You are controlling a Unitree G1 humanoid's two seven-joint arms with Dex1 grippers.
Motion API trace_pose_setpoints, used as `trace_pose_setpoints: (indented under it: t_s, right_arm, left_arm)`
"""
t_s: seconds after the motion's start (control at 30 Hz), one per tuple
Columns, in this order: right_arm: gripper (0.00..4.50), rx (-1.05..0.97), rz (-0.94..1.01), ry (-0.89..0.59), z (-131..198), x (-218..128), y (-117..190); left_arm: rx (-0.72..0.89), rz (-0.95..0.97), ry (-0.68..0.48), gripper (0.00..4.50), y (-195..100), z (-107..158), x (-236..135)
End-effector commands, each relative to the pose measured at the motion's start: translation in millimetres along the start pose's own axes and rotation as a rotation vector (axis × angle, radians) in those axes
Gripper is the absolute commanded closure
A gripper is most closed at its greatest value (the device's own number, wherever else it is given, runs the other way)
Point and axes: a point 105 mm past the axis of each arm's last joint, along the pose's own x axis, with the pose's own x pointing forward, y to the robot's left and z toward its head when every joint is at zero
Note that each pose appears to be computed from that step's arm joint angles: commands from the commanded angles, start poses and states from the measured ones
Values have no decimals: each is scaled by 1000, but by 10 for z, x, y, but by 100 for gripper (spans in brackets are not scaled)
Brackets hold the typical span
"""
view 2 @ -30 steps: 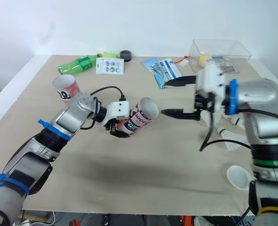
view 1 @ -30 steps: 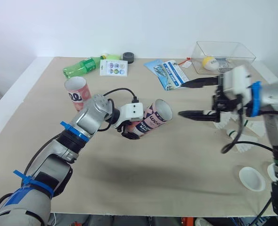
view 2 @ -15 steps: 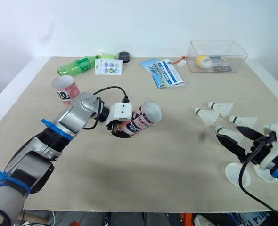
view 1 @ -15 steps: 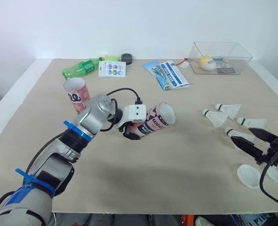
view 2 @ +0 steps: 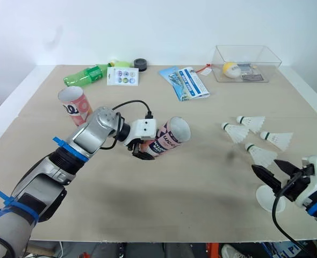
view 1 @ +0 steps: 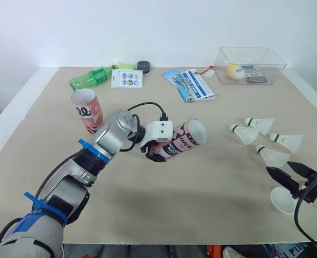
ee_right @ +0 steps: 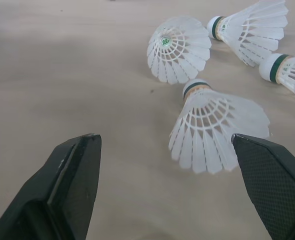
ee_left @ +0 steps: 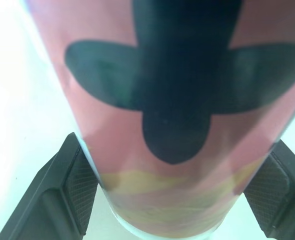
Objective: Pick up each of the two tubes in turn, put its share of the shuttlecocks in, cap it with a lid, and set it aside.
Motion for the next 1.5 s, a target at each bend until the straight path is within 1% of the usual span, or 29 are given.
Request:
trace_pose_setpoints:
  t_s: [0.03, 0.2, 0.43, 0.47, 0.53, 0.57, 0.6, 0.63, 0.7, 0.73, 0.77, 0.83, 1.0, 1.1, 1.17, 1.3, 1.37, 1.43, 1.5]
  right_arm:
    - [4, 6, -16, -44, 44, 115, -33]
    - [4, 24, -13, -46, 12, 274, -32]
    - [4, 36, -66, -69, 16, 386, -163]
    - [42, 32, -67, -68, 13, 402, -168]
    - [72, 30, -66, -65, 2, 428, -168]
    - [149, 32, -61, -63, -4, 436, -162]
    - [188, 25, -62, -58, -10, 444, -162]
    - [205, 25, -60, -58, -11, 449, -159]
    - [293, 21, -64, -57, -16, 456, -165]
    - [352, 20, -65, -55, -19, 458, -169]
    - [352, 18, -67, -53, -22, 459, -172]
    - [445, 15, -70, -52, -26, 455, -182]
    - [448, -10, -79, -55, 10, 418, -214]
    - [448, -100, -43, -40, 122, 364, -164]
    - [448, -208, 20, -22, 317, 278, -66]
    - [448, -412, 148, -52, 995, 137, 198]
    - [448, -477, 184, -57, 1196, 107, 295]
    - [448, -644, 283, -77, 1526, 151, 561]
    - [448, -845, 411, -104, 1717, 245, 899]
  left_arm:
    - [32, 23, -33, 79, 26, 139, -23]
    - [30, 25, -36, 79, 16, 151, -20]
    - [22, 30, -29, 79, 2, 113, -32]
    - [21, 31, -28, 79, 0, 111, -32]
    - [20, 33, -29, 79, 4, 113, -32]
    - [19, 34, -30, 79, 6, 114, -32]
    - [18, 35, -30, 79, 9, 112, -31]
    - [17, 36, -30, 79, 10, 110, -29]
    - [16, 36, -30, 79, 9, 107, -25]
    - [16, 36, -31, 79, 10, 108, -23]
    - [16, 36, -32, 79, 11, 109, -22]
    - [15, 36, -32, 79, 13, 109, -20]
    - [17, 35, -28, 79, 24, 103, -17]
    - [18, 35, -25, 79, 34, 93, -22]
    - [20, 34, -21, 79, 43, 82, -29]
    - [23, 27, -16, 79, 49, 67, -32]
    - [24, 23, -15, 79, 49, 64, -27]
    - [22, 16, -18, 79, 48, 69, -14]
    - [4, 6, -33, 79, 45, 82, 2]
